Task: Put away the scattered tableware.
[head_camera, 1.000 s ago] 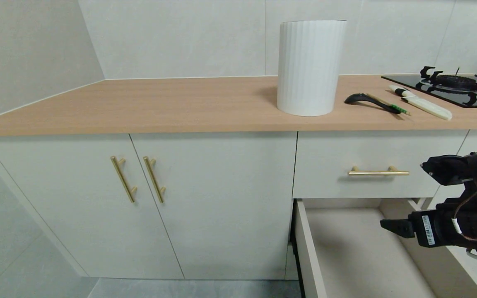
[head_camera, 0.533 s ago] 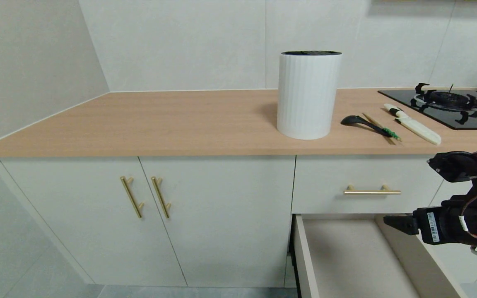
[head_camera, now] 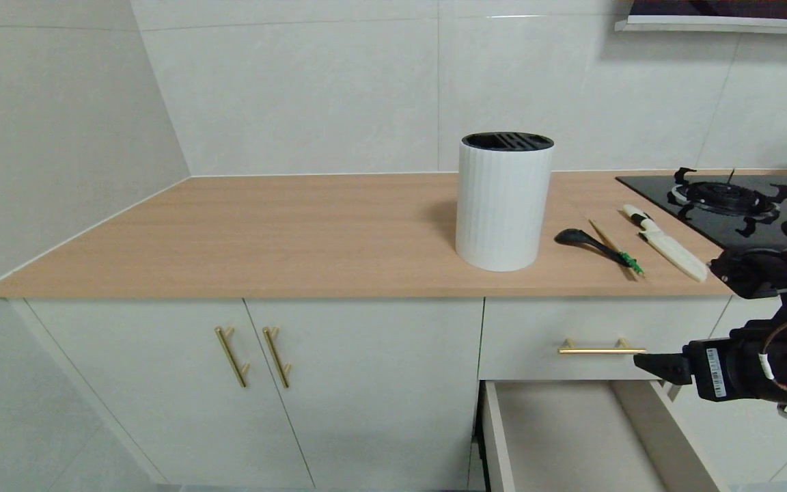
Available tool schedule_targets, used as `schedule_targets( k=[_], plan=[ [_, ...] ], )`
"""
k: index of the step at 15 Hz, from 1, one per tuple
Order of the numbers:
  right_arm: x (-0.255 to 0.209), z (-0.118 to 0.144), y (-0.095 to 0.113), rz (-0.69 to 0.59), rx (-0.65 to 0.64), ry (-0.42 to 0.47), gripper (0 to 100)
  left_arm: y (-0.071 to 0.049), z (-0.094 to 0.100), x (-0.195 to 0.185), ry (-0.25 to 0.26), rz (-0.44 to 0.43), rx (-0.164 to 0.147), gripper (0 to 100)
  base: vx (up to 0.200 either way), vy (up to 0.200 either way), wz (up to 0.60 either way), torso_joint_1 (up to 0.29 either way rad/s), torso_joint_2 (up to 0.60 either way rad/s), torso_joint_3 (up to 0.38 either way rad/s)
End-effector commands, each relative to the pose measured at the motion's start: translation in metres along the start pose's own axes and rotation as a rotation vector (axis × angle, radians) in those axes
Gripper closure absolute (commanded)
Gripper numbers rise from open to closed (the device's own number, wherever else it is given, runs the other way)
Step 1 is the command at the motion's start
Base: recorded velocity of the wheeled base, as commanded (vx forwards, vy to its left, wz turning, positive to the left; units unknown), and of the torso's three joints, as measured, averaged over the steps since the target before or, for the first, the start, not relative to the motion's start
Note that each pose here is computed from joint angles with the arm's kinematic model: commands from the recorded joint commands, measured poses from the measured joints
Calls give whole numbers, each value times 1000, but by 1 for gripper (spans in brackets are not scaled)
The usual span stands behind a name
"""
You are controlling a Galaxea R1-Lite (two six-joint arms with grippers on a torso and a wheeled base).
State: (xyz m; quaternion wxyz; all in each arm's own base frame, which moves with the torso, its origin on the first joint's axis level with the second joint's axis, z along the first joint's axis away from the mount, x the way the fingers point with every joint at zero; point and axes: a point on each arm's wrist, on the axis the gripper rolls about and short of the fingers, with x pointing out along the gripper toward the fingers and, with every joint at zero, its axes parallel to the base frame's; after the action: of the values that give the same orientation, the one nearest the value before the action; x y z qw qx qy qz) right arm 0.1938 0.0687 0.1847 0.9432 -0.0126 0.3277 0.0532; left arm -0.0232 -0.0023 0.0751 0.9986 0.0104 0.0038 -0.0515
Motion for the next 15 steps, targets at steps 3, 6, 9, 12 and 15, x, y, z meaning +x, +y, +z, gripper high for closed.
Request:
schedule_targets(
  k=[3, 6, 9, 12, 15],
  plan=[
    [2, 14, -1, 11, -35, -85, 0, 0, 0, 0, 0, 0, 0, 0, 0, 0, 0, 31, -75, -44],
    [13, 48, 2, 5, -21, -172, 0, 0, 0, 0, 0, 0, 0, 0, 0, 0, 0, 0, 0, 0],
    [32, 73, 0, -26, 2, -197, 0, 0, 0, 0, 0, 0, 0, 0, 0, 0, 0, 0, 0, 0],
    [57, 76, -4, -52, 16, -167, 0, 0, 0, 0, 0, 0, 0, 0, 0, 0, 0, 0, 0, 0],
    [81, 80, -16, -102, 51, -220, 0, 0, 0, 0, 0, 0, 0, 0, 0, 0, 0, 0, 0, 0]
  ],
)
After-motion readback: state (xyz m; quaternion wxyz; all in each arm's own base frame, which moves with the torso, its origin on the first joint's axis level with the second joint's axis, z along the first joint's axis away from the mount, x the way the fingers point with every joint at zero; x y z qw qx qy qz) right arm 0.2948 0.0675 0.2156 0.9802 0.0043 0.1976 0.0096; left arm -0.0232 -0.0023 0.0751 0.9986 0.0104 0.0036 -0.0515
